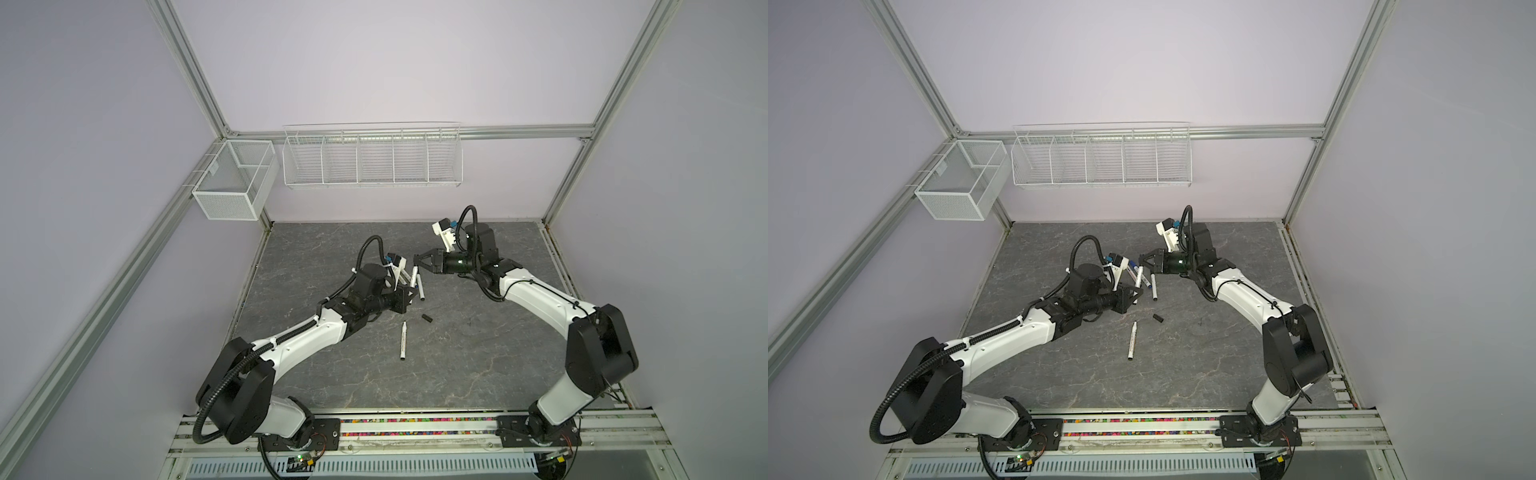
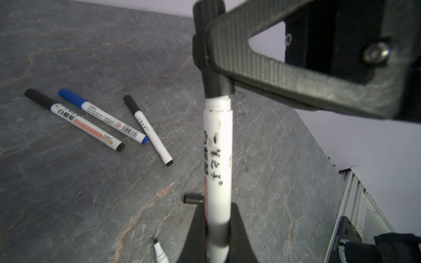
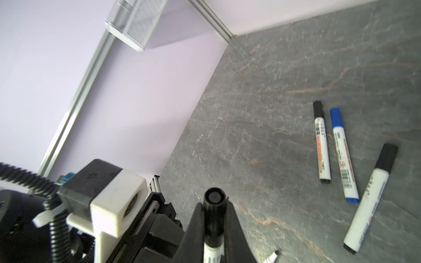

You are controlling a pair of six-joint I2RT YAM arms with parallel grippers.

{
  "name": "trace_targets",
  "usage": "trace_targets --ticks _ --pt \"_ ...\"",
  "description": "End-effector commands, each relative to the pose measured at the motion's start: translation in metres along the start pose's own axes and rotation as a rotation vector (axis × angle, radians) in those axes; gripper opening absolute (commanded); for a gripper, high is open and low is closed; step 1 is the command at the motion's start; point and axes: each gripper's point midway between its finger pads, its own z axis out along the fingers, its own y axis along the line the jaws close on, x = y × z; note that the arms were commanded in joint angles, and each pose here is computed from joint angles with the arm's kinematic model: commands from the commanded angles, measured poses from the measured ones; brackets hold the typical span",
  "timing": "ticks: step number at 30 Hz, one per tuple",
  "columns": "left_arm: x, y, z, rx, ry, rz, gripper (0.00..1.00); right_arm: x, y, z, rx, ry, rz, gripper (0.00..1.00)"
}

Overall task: Insert the pens into the pen caps
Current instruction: 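Carry the black cap over the marker tip held by the left gripper, then press the black cap down onto the marker tip with the right gripper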

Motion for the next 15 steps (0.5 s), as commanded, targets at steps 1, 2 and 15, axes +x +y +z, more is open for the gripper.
trace_targets --ticks 1,2,15 --pt "-0.070 -0.005 -0.005 0.000 -0.207 0.010 0.00 0.015 0.036 -0.009 -0.156 0.069 -0.001 0.14" --pt "-0.073 -0.006 -0.004 -0.001 -0.205 0.023 0.00 0.016 0.040 -0.010 -0.177 0.080 -0.010 0.15" --pt "-0.097 -0.002 -0.014 -0.074 -0.284 0.123 0.00 0.053 0.055 -0.028 -0.196 0.225 -0.143 0.16"
